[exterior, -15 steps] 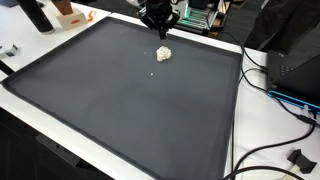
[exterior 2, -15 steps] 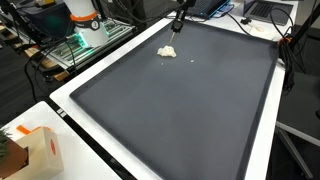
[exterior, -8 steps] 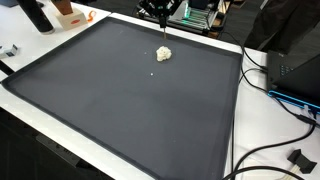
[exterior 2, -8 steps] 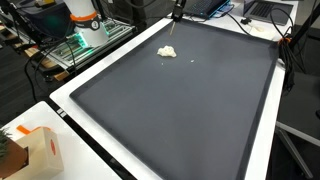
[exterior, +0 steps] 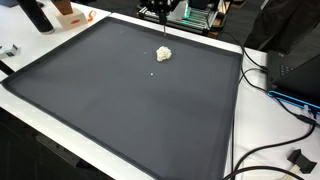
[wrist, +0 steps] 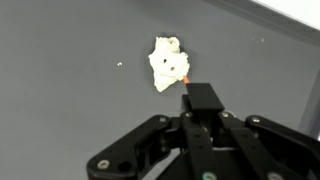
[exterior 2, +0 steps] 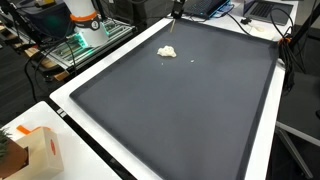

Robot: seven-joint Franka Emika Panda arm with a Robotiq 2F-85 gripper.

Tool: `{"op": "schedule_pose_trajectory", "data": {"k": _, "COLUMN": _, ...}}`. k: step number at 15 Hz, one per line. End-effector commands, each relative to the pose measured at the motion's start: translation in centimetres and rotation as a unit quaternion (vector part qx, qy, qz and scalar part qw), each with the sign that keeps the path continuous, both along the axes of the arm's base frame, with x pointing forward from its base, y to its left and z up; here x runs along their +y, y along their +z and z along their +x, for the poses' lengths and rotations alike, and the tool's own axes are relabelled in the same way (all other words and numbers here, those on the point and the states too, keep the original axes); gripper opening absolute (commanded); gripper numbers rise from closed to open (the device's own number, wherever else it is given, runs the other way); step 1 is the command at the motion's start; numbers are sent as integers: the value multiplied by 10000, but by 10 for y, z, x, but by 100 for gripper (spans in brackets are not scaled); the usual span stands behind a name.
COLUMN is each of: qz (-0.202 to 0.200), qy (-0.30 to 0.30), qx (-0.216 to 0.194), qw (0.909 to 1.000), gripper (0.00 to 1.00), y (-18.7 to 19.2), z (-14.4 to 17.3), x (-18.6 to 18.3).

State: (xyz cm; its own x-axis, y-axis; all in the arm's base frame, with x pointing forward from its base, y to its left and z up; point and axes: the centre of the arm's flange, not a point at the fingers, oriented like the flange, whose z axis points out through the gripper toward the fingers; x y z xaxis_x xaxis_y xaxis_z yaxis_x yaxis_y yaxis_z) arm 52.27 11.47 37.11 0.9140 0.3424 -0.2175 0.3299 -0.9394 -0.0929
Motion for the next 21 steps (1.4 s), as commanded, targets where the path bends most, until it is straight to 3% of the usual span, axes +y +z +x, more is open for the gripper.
{"op": "schedule_pose_trajectory", "data": {"k": 1, "qz": -71, "qy": -112, "qx": -28, "qw": 9999, "gripper": 3, "y": -2, "z": 2, "x": -1}}
{"op": "schedule_pose_trajectory", "data": {"k": 4, "qz": -446, "qy": -824, "qx": -68, "qw": 9956, "gripper": 3, "y": -15, "z": 8, "x": -6}}
{"op": "schedule_pose_trajectory", "data": {"k": 8, "qz": -1131, "qy": -1687, "qx": -300, "qw": 9787, "gripper": 3, "y": -34, "z": 12, "x": -9}}
{"op": "schedule_pose_trajectory", "data": {"k": 15, "qz": -2373, "qy": -2840, "qx": -495, "qw": 9277, "gripper": 3, "y": -58, "z": 11, "x": -9}}
{"op": "schedule_pose_trajectory", "data": {"k": 17, "qz": -2769, "qy": -3076, "qx": -448, "qw": 9092, "gripper": 3, "y": -65, "z": 9, "x": -9}}
{"op": "schedule_pose_trajectory", "data": {"k": 21, "qz": -3246, "qy": -3302, "qx": -343, "qw": 8857, "gripper": 3, "y": -78, "z": 4, "x": -6}}
